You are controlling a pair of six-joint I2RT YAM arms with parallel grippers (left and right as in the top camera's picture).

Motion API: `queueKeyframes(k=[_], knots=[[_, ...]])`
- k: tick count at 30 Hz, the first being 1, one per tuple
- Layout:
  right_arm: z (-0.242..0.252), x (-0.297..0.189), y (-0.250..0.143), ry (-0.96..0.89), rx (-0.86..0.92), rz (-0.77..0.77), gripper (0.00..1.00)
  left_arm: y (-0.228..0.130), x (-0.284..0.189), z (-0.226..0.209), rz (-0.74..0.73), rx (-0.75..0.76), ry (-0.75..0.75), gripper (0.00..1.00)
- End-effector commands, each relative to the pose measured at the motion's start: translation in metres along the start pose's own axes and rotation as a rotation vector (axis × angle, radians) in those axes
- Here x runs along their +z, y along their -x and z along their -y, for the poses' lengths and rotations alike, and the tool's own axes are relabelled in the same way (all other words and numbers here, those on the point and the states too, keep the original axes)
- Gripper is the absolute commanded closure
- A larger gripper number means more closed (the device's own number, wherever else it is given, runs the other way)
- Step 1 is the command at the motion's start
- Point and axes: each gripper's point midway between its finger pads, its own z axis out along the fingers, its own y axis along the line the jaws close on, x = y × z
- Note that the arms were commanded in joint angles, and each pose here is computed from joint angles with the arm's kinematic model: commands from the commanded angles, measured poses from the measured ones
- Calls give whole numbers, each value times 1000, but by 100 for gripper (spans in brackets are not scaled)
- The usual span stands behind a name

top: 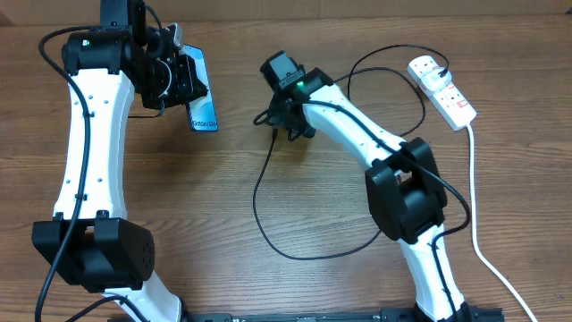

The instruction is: Plug charger to phone and switch on socket

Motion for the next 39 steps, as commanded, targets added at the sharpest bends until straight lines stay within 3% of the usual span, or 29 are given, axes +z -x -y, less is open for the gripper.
queueKeyframes(k=[1, 11, 30, 34, 39], knots=[[-12, -3, -7, -35, -20, 64, 35, 2, -2, 7, 11, 28, -17, 96], [-8, 20, -30, -85, -15, 12, 56, 2, -2, 7, 10, 28, -17, 96], [-4, 40, -42, -103, -26, -34, 59, 2, -2, 7, 11, 28, -17, 96], [4, 47, -48, -135, -31, -56, 66, 2, -2, 7, 10, 28, -17, 96], [12, 50, -58, -165, -35, -97, 85, 2, -2, 7, 10, 28, -17, 96]])
